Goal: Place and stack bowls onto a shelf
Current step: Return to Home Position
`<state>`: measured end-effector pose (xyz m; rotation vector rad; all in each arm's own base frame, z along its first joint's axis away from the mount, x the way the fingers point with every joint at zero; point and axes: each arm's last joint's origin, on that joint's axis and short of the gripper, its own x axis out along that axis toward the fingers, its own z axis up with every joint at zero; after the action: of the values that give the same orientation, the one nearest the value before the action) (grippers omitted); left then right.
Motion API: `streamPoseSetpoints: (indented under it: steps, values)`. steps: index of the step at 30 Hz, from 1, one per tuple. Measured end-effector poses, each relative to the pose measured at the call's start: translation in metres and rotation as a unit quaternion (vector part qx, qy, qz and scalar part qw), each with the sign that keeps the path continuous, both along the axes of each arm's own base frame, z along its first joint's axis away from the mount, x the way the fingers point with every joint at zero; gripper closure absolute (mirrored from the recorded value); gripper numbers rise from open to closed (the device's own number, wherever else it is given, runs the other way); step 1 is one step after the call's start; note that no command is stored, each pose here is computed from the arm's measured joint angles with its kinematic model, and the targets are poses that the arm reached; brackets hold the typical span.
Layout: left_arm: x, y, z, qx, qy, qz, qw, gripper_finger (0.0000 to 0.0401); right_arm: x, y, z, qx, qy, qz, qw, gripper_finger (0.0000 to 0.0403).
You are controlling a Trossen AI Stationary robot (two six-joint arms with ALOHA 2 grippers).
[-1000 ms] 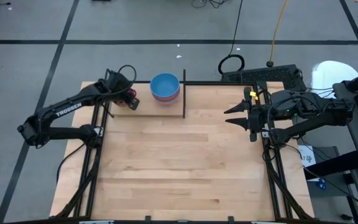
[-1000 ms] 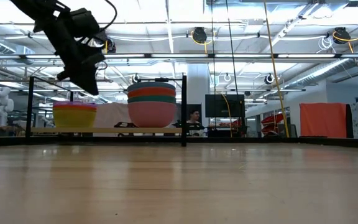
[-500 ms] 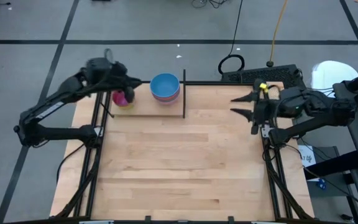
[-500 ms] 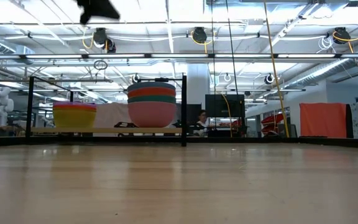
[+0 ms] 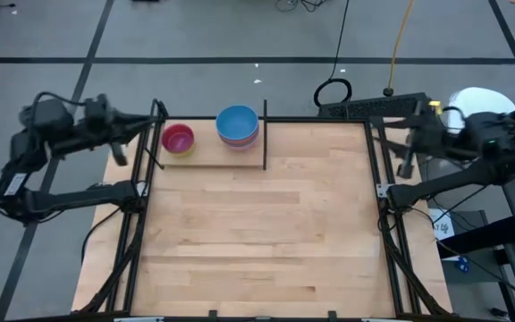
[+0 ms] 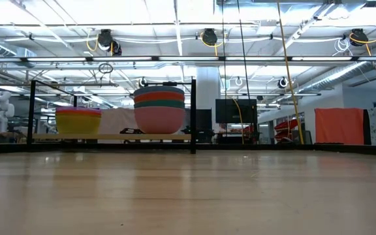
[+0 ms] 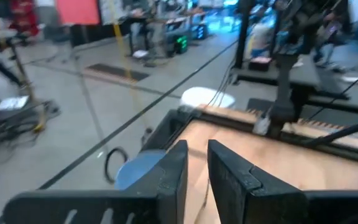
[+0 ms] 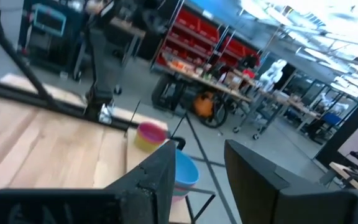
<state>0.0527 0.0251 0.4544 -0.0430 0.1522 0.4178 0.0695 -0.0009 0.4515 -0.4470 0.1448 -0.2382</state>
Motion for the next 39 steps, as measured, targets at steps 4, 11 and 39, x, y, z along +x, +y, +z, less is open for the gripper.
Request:
streamPoseSetpoints:
  steps: [4,11,39]
  values:
    - [-0.027,-0.012,-0.011,-0.018,0.019,0.027,0.999,0.0334,-0.019,-0.003,0.002,0.002,-0.026,0.001,1.000,0.0271]
    - [-0.066,-0.032,-0.030,-0.049,0.042,0.033,0.997,0.0334,-0.057,-0.009,-0.009,0.032,-0.025,0.000,0.999,0.0271]
    - [-0.183,-0.090,-0.098,-0.083,-0.079,0.068,0.991,0.0334,-0.166,-0.026,-0.061,0.166,-0.073,-0.007,0.983,0.0271]
